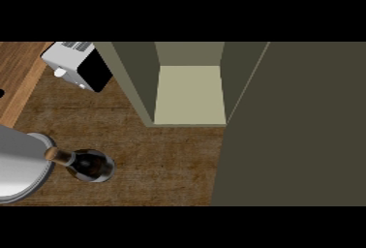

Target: Pick up the wine, place it into the cabinet and close the cabinet

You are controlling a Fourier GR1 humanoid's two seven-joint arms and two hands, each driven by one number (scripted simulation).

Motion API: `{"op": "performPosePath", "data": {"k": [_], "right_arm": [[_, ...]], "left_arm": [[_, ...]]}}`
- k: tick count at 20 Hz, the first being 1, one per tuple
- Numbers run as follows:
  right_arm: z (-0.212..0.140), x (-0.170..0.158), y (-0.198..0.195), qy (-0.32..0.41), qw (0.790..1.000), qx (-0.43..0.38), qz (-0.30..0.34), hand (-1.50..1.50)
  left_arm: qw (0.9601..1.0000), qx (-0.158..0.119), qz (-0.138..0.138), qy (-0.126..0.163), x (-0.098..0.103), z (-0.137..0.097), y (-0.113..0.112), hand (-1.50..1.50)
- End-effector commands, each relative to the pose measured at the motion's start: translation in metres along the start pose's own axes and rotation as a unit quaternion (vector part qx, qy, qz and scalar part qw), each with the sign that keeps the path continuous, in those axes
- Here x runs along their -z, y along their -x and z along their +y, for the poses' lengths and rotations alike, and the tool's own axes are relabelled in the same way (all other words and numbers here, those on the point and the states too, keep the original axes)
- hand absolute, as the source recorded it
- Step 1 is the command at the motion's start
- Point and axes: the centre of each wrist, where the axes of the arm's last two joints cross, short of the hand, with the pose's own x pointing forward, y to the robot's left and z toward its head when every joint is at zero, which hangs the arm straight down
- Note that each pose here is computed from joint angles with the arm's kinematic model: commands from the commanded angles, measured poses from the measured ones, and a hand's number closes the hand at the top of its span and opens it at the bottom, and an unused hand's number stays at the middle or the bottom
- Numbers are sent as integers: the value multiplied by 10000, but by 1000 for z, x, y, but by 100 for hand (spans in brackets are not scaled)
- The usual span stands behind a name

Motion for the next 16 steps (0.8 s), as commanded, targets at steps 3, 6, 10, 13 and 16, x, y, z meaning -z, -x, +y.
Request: {"op": "performPosePath", "data": {"k": [3, 6, 10, 13, 16], "right_arm": [[14, -21, -35, 111, 9997, -69, -211, -150], [11, -26, -36, -9, 9998, -40, -203, -150], [12, -22, -48, 125, 9996, -11, -246, -150], [24, -15, -37, 119, 9996, -53, -238, -150], [15, -18, -39, 62, 9996, -86, -251, -150]], "left_arm": [[9998, 93, 88, -145, 0, 19, 2, -150], [9997, 140, 151, -149, 1, 7, 10, -150], [9992, 223, 219, -235, 6, 2, -3, -150], [9987, 103, 376, -324, -5, 27, 13, -150], [9985, 253, 332, -348, 5, 29, 25, -150]]}}
